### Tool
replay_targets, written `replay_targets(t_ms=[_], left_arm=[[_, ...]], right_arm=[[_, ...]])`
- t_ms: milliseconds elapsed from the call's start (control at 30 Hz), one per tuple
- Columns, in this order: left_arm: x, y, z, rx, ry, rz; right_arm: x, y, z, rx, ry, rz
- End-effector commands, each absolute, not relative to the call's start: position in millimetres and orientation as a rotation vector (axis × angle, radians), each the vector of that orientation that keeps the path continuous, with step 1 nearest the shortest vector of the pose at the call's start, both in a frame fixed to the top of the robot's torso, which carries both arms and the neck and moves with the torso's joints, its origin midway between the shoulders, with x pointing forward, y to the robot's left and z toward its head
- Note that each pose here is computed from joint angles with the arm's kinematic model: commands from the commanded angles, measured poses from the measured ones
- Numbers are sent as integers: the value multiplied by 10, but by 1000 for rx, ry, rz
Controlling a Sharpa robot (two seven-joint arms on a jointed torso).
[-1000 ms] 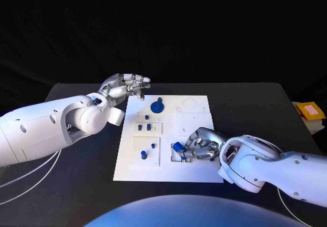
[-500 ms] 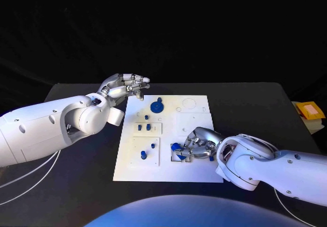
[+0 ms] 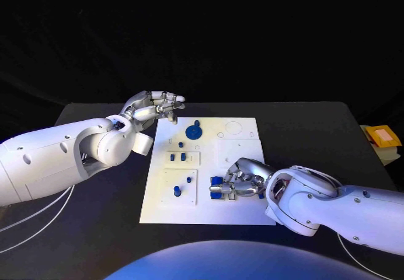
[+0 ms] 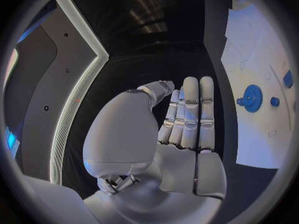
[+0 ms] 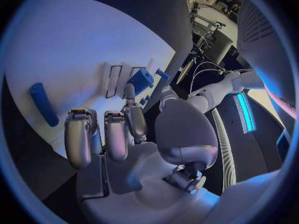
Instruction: Assemble the parts on the task board
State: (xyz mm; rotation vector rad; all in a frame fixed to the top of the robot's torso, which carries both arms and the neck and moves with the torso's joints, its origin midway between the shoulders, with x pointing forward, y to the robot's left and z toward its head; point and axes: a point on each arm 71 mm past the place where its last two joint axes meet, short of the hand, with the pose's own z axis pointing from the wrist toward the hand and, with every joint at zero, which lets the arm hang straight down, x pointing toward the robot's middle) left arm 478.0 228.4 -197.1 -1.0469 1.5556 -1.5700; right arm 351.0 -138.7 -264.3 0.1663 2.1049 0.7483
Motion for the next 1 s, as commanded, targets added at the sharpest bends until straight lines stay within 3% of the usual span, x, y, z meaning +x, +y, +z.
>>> replay_targets(t_ms=[33,1000], left_arm=[[4771,2265,-1958,-1036,1560,-1589],[4772,2278,-1960,-1039,1560,-1584]], right_arm=[[3486,-1384,-2630,107,2097,765],[3530,-1437,-2675,69,2131,685]])
